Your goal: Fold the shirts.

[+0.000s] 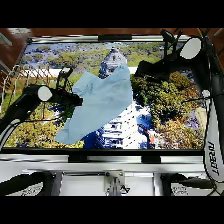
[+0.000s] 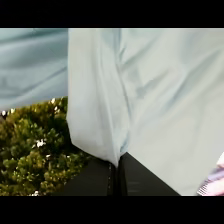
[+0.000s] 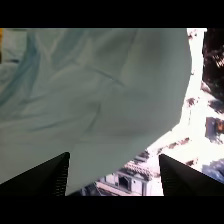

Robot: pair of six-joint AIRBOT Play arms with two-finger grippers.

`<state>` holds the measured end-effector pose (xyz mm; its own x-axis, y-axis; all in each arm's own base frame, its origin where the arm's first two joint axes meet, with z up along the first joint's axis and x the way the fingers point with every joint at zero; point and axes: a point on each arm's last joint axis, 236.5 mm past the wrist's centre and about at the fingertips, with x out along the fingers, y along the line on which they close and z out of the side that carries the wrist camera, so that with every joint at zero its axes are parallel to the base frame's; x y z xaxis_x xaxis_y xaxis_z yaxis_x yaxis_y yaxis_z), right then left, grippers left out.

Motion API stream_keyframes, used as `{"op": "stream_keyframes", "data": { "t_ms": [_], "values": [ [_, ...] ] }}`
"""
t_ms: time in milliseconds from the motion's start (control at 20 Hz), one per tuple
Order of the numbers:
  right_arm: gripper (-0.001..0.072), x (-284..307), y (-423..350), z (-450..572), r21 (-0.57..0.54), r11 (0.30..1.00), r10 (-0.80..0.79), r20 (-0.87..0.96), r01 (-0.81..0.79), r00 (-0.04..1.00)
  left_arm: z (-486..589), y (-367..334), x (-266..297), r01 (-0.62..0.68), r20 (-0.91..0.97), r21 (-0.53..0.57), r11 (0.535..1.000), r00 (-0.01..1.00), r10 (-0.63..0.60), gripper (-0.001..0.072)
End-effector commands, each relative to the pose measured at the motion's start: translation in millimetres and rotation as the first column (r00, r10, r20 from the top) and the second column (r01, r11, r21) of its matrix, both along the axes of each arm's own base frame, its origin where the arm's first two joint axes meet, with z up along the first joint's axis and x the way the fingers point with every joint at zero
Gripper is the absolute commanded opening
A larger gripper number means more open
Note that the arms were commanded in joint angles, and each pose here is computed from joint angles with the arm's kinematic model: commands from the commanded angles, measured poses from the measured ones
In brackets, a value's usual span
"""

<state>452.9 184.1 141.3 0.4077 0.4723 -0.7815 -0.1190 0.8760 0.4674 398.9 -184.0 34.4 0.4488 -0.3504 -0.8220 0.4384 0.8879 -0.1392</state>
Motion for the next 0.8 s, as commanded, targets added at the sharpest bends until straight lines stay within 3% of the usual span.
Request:
{"op": "stream_keyframes", "data": {
  "t_ms": [0, 100, 500, 750],
  "values": [
    [0.0673, 35, 31, 17, 0.132, 0.99, -0.073, 0.112, 0.058, 0.991, 50, -22, -45, 0.135, 0.044, 0.003, 0.991, 0.99, -0.135, 0.0053],
    [0.0673, 38, 53, -7, 0.132, 0.99, -0.051, 0.078, 0.04, 0.996, 47, -33, -80, 0.201, -0.015, 0.015, 0.98, 0.98, -0.201, 0.0053],
    [0.0672, 14, 135, -134, 0.174, 0.984, 0.067, -0.212, -0.03, 0.975, 2, -37, -153, 0.2, -0.172, 0.006, 0.98, 0.965, -0.196, 0.0053],
    [0.0672, 3, 129, -153, 0.129, 0.987, 0.123, -0.251, -0.093, 0.96, 0, -52, -142, 0.194, -0.092, -0.03, 0.981, 0.976, -0.196, 0.0054]
  ]
}}
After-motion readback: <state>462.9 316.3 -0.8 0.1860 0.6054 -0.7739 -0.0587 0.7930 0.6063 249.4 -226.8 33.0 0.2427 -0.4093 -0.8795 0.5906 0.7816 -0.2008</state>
